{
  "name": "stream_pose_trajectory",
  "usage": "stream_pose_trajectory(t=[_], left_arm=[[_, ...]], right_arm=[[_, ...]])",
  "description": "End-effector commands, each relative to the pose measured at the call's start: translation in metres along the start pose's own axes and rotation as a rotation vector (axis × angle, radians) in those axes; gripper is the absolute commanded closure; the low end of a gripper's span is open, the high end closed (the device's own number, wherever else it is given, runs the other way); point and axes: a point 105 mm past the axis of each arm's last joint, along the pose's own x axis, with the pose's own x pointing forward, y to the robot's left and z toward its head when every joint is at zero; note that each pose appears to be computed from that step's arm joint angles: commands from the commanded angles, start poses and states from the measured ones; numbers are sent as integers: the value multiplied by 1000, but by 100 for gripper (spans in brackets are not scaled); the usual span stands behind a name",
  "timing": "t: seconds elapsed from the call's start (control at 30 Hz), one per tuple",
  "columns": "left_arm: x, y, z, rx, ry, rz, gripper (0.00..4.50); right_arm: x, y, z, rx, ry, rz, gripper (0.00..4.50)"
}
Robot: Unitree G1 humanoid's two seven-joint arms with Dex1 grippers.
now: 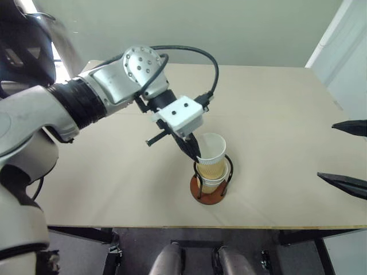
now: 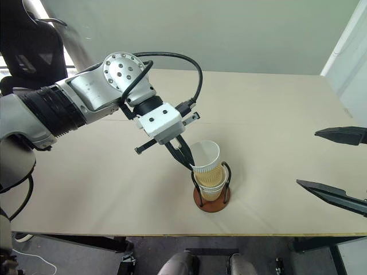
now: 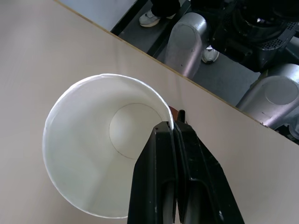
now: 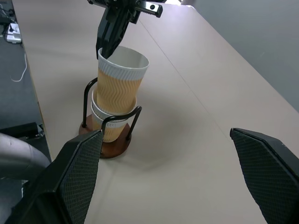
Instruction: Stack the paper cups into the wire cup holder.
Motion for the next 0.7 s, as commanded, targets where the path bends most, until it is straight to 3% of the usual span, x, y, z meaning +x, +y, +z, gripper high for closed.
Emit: stream_pose_trajectory(t=[0.03,0.13,0.2,0.3,0.43,0.6,0.7], left_arm=[[-4,5,6,46,9,-8,448],[-2,5,6,33,9,-15,448],[-3,7,5,29,8,-7,409],[-3,10,3,35,16,4,325],[-6,16,5,46,6,40,178],[-31,40,16,35,-80,229,8],[-53,42,10,-26,-101,352,1]], right_arm=[[-1,-1,4,-34,3,-22,0],[-1,-1,3,-34,4,-26,0],[-1,-1,3,-33,4,-27,0],[0,-1,3,-31,5,-27,0],[2,-3,1,-30,3,-21,0],[11,-10,-5,-19,-23,5,0],[17,-21,-15,-12,-19,4,0]])
